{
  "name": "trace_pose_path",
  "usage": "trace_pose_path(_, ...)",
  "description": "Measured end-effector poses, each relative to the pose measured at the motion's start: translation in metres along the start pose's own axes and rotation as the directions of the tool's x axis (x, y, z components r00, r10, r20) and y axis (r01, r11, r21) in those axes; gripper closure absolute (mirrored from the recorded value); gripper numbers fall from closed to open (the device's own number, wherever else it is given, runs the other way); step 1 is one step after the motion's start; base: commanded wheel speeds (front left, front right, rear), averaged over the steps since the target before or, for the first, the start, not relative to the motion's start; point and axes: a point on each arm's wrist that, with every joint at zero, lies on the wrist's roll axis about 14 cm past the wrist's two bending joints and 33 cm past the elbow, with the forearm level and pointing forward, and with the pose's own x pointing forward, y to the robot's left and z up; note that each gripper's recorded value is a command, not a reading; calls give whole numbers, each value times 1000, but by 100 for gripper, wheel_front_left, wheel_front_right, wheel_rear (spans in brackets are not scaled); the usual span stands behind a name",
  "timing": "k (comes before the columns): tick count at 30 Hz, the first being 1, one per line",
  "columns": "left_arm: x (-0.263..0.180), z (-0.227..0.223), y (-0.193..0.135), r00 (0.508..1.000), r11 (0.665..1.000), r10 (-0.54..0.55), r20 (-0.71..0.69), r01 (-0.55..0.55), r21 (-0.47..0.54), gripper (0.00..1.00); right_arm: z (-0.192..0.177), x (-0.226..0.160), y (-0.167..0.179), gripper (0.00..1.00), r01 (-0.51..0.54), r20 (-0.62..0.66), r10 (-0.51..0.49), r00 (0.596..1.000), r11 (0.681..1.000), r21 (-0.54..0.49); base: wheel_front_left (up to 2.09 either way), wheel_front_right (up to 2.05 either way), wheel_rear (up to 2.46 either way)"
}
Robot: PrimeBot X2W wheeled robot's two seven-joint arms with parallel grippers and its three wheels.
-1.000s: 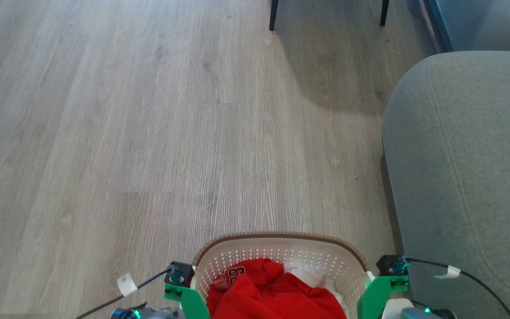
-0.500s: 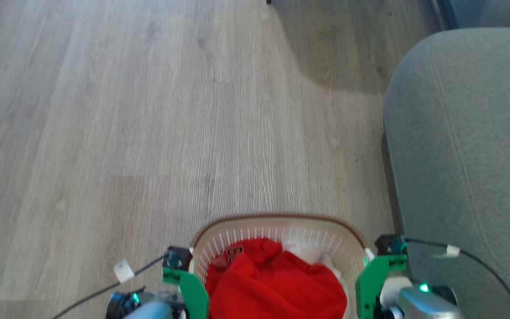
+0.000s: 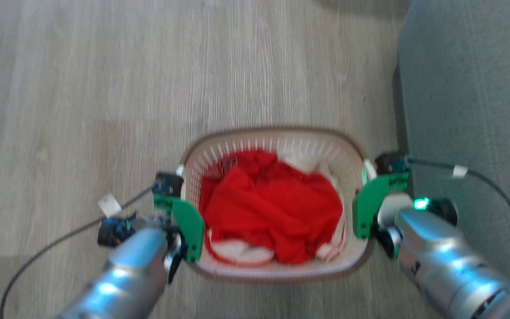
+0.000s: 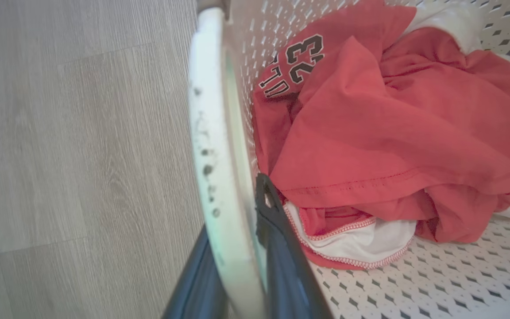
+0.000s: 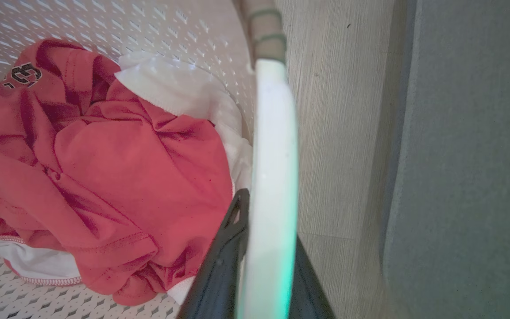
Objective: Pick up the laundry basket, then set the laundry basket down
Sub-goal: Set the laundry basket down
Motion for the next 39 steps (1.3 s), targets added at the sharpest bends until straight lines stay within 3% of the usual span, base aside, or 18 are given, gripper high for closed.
trace_pose_path(13,80,43,23,1000,1000,-4,19,4,22,100,40,79,-42,100,19,12,-19,1000,1000,-14,0,0,0)
trace_pose_path(22,131,18,30,998,1000,-16,-55,16,15,100,10,131,-64,100,23,-59,-23,998,1000,5,0,0,0)
trace_pose_path(30,153,-14,29,992,1000,-31,-120,31,2,100,-28,154,-74,100,32,-130,-28,991,999,29,0,0,0)
trace_pose_path(39,161,-11,29,993,999,-33,-110,36,20,100,-26,162,-79,100,43,-122,-40,992,999,17,0,0,0)
